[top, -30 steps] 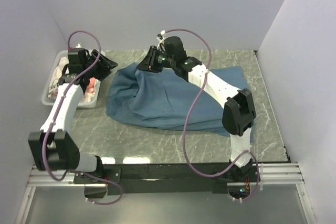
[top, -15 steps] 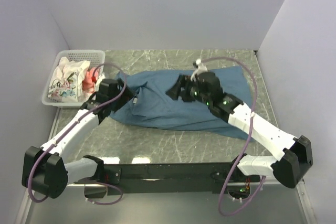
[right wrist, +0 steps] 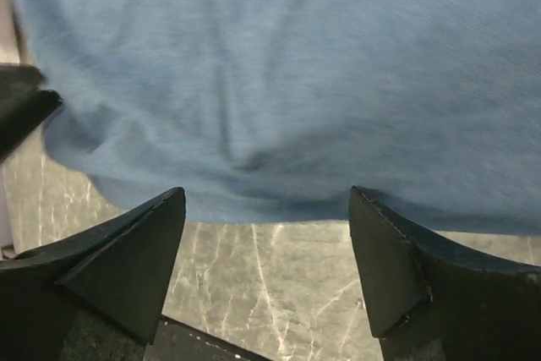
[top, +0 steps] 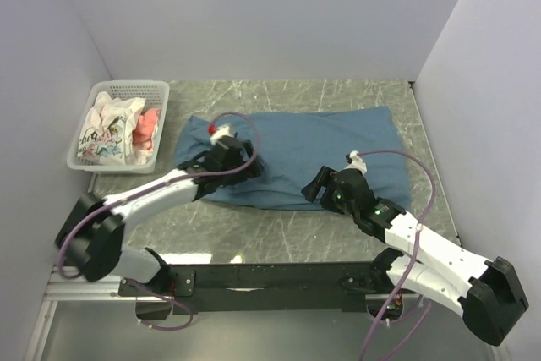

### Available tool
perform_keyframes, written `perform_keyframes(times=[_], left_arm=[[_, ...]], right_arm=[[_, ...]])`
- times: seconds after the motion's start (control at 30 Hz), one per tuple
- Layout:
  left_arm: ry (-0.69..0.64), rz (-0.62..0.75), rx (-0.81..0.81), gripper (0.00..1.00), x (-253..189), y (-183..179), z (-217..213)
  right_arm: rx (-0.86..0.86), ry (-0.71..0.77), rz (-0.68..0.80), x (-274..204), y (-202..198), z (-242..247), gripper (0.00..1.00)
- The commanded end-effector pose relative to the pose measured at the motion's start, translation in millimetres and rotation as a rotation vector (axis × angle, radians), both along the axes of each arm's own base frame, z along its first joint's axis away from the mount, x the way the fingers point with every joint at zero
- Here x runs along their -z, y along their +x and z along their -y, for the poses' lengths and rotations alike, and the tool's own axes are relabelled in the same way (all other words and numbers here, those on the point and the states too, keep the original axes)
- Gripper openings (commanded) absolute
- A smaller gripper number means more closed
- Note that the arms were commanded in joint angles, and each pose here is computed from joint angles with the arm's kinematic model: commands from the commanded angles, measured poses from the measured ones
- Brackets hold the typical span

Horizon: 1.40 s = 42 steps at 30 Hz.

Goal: Put the pillow into the pillowcase

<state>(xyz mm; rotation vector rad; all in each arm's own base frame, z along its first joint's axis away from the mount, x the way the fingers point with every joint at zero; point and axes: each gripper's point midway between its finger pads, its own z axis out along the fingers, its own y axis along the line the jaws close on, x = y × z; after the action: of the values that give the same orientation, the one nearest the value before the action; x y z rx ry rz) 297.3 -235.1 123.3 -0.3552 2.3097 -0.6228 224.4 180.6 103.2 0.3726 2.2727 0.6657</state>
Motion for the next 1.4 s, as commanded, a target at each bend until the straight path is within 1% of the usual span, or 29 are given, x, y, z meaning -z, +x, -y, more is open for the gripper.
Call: perform_keyframes(times=[0.0,0.07,0.1,0.13,0.17,0.2,0.23,0.3,0.33,0.37,0.43,0.47,0.5,0.53,0.57,0.6,0.67,0.73,0.8,0.87,0.93,0.97,1.0,1.07,1.1,1.2,1.27,1.3,1.37], left_arm=[[0.112,-0.044,0.014,0.9,26.1,-6.4,29.4],[0.139,-0.065,0.034,0.73,40.7,-8.9,43.3],[0.137,-0.086,0.052,0.62,47.7,-12.6,50.2],[0.133,-0.114,0.066,0.28,60.6,-12.8,57.1],[0.094,-0.145,0.106,0.14,65.8,-18.5,68.6],[0.088,-0.164,0.126,0.04,76.3,-22.8,76.7],[0.035,-0.153,0.131,0.01,73.5,-20.4,91.0],[-0.03,-0.168,0.218,0.01,76.8,-34.1,127.9],[-0.051,-0.168,0.236,0.01,75.8,-37.7,143.5],[-0.047,-0.175,0.254,0.01,78.2,-41.8,154.1],[-0.078,-0.21,0.286,0.01,82.6,-54.0,173.6],[-0.144,-0.184,0.295,0.01,74.1,-49.9,181.2],[-0.168,-0.208,0.309,0.01,79.2,-59.8,172.7],[-0.207,-0.22,0.307,0.01,77.9,-62.8,171.0],[-0.242,-0.217,0.323,0.01,74.9,-64.4,171.4],[-0.29,-0.194,0.359,0.02,70.4,-66.4,177.1],[-0.333,-0.216,0.447,0.07,67.1,-79.6,194.7],[-0.364,-0.23,0.495,0.13,65.7,-75.4,220.5],[-0.411,-0.221,0.536,0.16,59.8,-59.7,252.2],[-0.427,-0.224,0.569,0.18,55.5,-51.1,269.9],[-0.468,-0.184,0.596,0.44,40.2,-43.1,285.1],[-0.477,-0.167,0.602,0.53,33.8,-43.0,286.4],[-0.484,-0.145,0.603,0.69,23.6,-43.1,282.9],[-0.465,-0.108,0.595,0.83,16.0,-42.4,276.3],[-0.463,-0.099,0.59,0.86,7.9,-44.1,269.0],[-0.429,-0.084,0.551,0.86,-4.8,-50.5,243.9],[-0.364,-0.079,0.469,0.87,-3.5,-47.2,219.5],[-0.322,-0.059,0.399,0.88,-7.4,-47.9,195.9],[-0.284,-0.06,0.318,0.88,-9.1,-50.5,169.5]], right_arm=[[0.057,0.074,-0.058,17.1,7.3,5.6,0.85],[0.062,0.119,-0.125,28.9,18.9,14.1,0.84],[0.081,0.12,-0.137,31.4,26.6,21.0,0.84],[0.16,0.133,-0.116,23.3,49.7,41.9,0.84],[0.159,0.14,-0.146,28.6,58.1,47.4,0.83],[0.176,0.151,-0.127,22.4,73.2,54.5,0.83],[0.19,0.145,-0.075,-1.1,98.9,62.9,0.83],[0.24,0.117,-0.13,2.4,120.5,81.1,0.83],[0.273,0.112,-0.095,-14.7,138.8,86.4,0.83],[0.281,0.108,-0.097,-13.0,143.8,84.9,0.83],[0.193,0.138,-0.067,-26.1,151.7,63.6,0.81],[0.116,0.092,-0.083,-21.8,146.0,40.4,0.8],[0.101,0.005,-0.14,-10.3,134.1,39.4,0.8],[0.1,-0.1,-0.116,-8.3,133.7,41.6,0.81],[0.086,-0.13,-0.105,-6.7,125.4,38.8,0.82],[0.055,-0.13,-0.088,-5.5,117.4,28.1,0.82],[0.051,-0.104,-0.108,11.3,97.4,30.9,0.83],[0.068,-0.113,-0.113,19.1,91.7,36.8,0.84],[0.072,-0.115,-0.124,18.9,87.6,39.7,0.85],[0.083,-0.105,-0.087,5.8,83.0,43.6,0.86],[0.088,-0.092,-0.051,-12.1,73.4,48.5,0.88],[0.087,-0.086,-0.037,-19.5,69.4,49.4,0.88],[0.089,-0.082,-0.036,-23.6,62.5,51.8,0.88],[0.08,-0.022,0.017,-43.0,47.9,45.8,0.88],[0.069,-0.019,0.025,-45.1,39.0,44.9,0.88],[0.049,-0.032,0.051,-48.8,11.4,46.2,0.87],[0.013,-0.013,0.064,-50.0,-1.9,44.1,0.85],[-0.031,-0.008,0.055,-47.7,-11.0,35.9,0.82],[-0.084,-0.002,0.032,-38.2,-24.2,23.4,0.8]])
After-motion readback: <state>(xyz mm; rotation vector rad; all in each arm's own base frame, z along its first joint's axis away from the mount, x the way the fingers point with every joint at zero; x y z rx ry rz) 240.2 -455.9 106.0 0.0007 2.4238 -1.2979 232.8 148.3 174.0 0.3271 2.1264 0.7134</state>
